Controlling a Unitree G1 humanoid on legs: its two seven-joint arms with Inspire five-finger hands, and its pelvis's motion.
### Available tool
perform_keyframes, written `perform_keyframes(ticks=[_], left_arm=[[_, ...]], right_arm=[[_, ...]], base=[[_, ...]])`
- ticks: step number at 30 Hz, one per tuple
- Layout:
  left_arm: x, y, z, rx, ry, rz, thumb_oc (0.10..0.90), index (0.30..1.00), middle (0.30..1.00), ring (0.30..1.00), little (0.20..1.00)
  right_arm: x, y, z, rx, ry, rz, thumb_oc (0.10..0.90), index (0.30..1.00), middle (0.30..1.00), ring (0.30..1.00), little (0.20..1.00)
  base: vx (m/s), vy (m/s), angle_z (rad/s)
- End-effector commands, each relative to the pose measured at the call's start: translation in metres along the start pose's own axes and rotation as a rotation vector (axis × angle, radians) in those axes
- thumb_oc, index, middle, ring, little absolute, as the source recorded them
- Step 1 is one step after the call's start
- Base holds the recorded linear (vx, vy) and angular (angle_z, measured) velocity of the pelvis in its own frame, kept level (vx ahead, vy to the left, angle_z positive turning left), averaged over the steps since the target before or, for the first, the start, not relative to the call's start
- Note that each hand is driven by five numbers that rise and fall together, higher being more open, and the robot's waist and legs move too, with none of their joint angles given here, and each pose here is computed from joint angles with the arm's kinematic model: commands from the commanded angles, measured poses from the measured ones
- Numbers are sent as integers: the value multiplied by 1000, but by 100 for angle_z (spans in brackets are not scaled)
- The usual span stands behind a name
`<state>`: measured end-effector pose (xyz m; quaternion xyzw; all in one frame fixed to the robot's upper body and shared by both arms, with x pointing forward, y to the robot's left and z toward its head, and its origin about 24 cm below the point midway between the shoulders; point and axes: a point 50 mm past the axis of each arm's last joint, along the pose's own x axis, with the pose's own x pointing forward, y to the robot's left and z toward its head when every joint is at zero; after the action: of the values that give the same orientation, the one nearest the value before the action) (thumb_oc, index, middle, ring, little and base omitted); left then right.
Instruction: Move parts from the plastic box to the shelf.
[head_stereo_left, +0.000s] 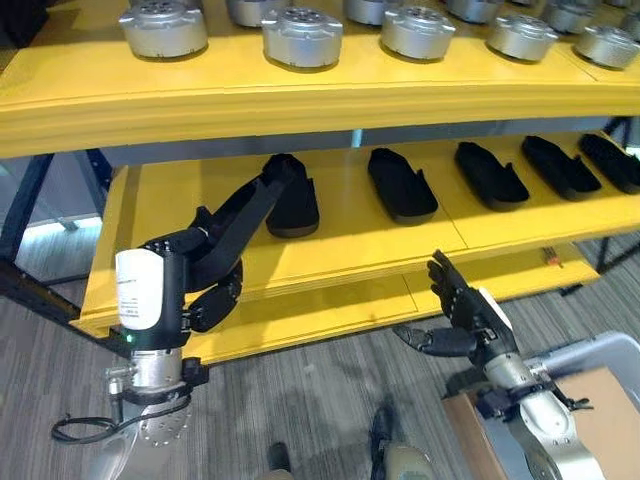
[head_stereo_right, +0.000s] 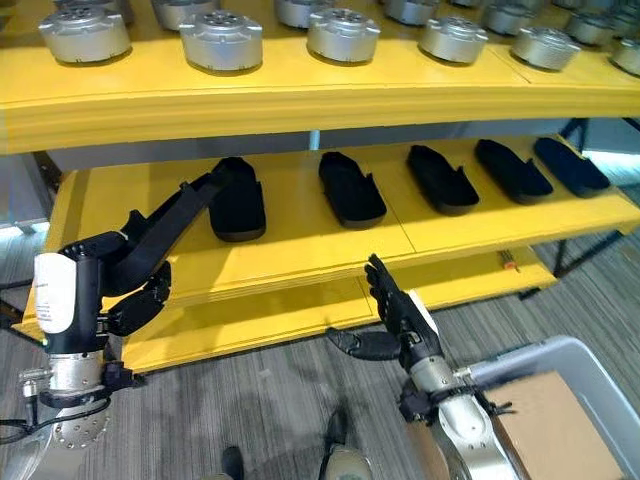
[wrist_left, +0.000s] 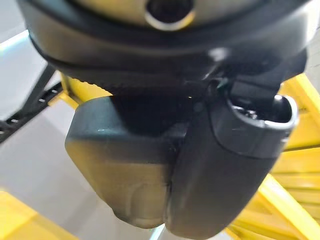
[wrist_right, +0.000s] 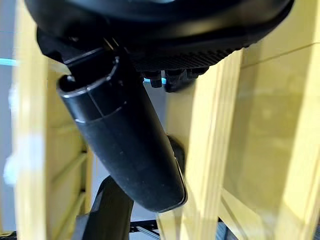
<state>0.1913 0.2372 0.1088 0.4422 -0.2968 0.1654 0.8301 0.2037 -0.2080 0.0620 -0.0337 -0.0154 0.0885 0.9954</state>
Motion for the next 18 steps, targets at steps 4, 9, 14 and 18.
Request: perform_keyframes(ticks=[4,9,14,18], left_arm=[[29,41,37,-99,-225,273,400,300,300,300,300],[31,41,34,-69,-191,289,400,300,300,300,300],[30,46,30,-52,-192,295,400,300,300,300,300],[27,46,33,-72,-226,242,400,300,300,300,300]], right_arm=[[22,-1,62,-111,-321,64,900,1000,1000,1000,1000],[25,-9,66,-159,-315,69,900,1000,1000,1000,1000],[26,-14,69,-179,-323,27,900,1000,1000,1000,1000],[20,-18,64,-169,-322,-16,900,1000,1000,1000,1000]], base=[[198,-60,6],[137,-42,13],[62,-75,3],[109,-126,8]])
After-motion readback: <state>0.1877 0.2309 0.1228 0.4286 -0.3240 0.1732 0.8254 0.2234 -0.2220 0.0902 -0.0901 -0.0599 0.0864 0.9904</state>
